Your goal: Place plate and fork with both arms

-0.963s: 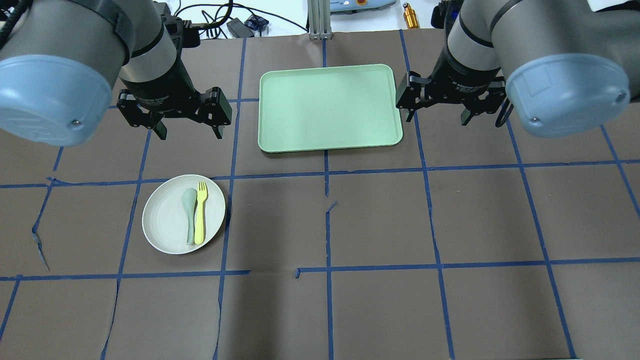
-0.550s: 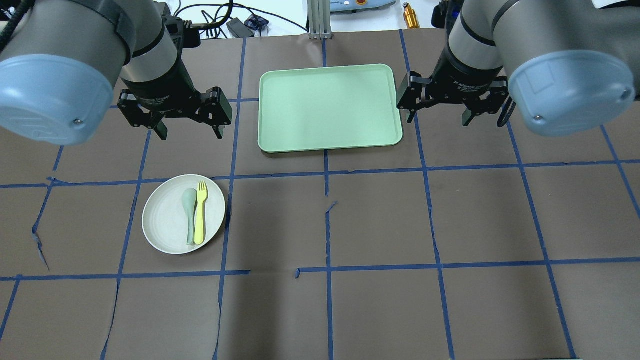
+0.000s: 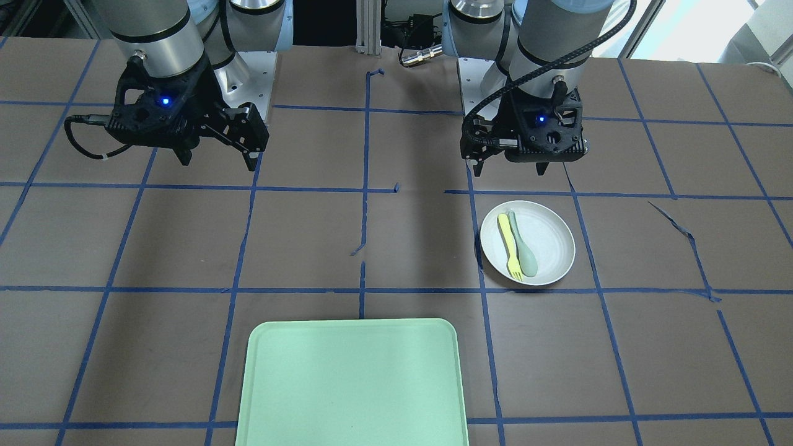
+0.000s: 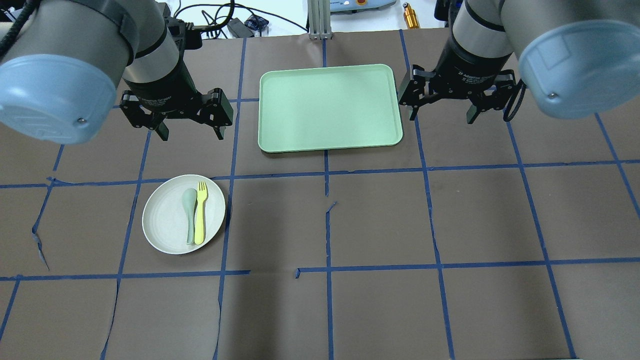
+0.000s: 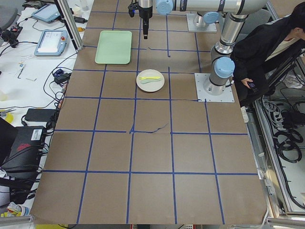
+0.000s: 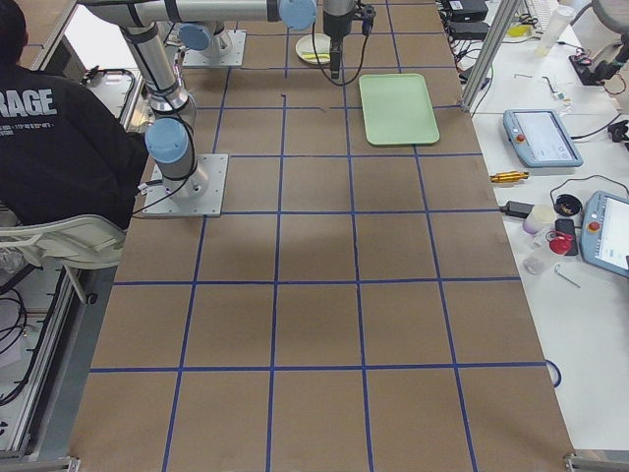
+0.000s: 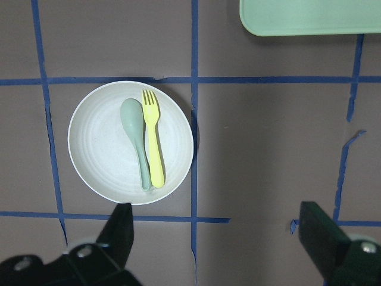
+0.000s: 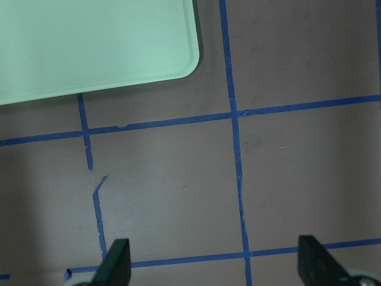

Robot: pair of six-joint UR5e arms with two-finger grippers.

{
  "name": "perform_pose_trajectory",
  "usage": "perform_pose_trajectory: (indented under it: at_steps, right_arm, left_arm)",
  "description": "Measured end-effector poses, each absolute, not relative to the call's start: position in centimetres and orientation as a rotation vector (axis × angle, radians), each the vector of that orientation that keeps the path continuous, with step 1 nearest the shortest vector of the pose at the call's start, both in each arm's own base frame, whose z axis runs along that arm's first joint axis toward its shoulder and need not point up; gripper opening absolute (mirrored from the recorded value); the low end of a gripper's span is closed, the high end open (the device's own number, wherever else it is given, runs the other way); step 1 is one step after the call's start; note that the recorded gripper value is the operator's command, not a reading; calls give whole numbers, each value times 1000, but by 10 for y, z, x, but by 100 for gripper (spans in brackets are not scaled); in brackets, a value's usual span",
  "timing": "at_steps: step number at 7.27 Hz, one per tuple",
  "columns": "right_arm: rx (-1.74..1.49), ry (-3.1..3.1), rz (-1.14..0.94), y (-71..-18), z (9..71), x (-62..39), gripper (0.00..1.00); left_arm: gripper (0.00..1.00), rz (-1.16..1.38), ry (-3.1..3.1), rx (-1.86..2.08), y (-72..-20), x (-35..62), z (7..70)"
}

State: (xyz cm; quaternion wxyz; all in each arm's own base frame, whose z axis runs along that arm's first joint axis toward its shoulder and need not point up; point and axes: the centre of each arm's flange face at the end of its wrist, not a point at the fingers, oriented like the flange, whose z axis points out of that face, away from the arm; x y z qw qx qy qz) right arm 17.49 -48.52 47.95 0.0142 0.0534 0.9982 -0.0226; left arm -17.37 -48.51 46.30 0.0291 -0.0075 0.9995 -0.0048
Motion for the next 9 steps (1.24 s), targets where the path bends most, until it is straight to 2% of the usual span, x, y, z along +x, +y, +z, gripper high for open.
perform_pose_trajectory:
  at_steps: [9]
  right_arm:
    - [157,3116,-101,-495,484,174,100]
  left_arm:
    - [100,9,3072,-9,-490,-172,456]
